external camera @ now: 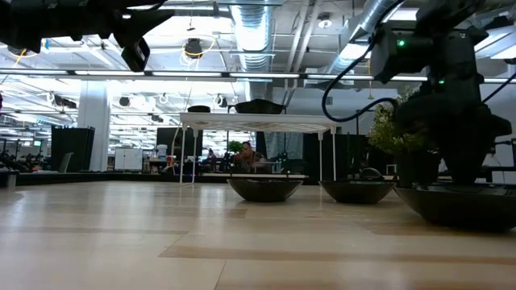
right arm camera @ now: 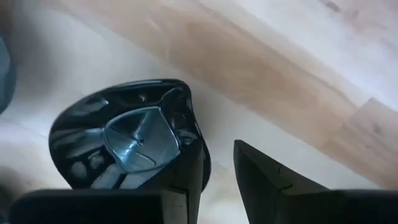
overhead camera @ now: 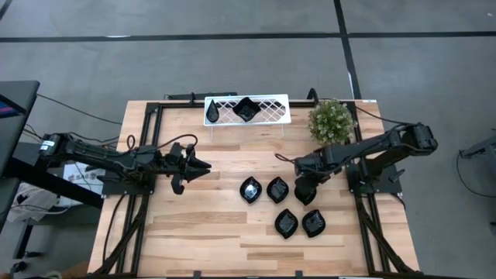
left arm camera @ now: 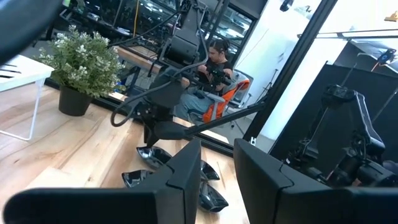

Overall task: Pick & Place Mini shaped plates
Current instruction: Put the black leaf-shaped plate on the shelf

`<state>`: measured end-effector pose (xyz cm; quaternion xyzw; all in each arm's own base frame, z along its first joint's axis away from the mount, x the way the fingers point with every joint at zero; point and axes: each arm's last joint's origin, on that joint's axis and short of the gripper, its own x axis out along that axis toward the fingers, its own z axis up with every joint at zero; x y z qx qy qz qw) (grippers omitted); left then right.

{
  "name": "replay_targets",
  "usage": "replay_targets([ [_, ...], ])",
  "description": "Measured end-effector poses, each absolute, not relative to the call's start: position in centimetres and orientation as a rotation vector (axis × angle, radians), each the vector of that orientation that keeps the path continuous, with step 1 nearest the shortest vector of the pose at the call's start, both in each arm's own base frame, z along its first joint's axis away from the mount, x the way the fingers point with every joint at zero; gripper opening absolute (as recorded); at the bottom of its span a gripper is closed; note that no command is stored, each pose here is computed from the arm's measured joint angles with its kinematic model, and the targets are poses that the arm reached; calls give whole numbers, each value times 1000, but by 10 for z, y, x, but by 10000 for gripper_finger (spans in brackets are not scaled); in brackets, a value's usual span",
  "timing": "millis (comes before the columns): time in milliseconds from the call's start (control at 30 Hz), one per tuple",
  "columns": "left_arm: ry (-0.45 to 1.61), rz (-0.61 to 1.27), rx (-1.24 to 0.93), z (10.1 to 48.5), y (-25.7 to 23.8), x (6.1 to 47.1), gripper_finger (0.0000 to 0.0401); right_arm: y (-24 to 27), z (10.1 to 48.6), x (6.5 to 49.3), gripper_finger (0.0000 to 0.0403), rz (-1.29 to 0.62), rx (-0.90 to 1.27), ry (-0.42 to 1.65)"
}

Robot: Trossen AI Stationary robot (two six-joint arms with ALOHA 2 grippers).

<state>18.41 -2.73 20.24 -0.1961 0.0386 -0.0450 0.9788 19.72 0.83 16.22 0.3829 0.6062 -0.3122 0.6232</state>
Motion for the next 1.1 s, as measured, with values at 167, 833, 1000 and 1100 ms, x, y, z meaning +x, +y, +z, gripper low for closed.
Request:
replay_targets([
  [167,73,-92,-396,203,-27,184,97,5,162,199,86,-691,866,1375],
  [833,65,-94,-396,204,-27,184,97,13,150,197,82,-649,912,1360],
  [1000,65,-93,-396,204,-27,184,97,13,150,197,57,-652,914,1359],
  [1100,65,-93,-396,204,-27,184,97,13,150,197,35,-652,914,1358],
])
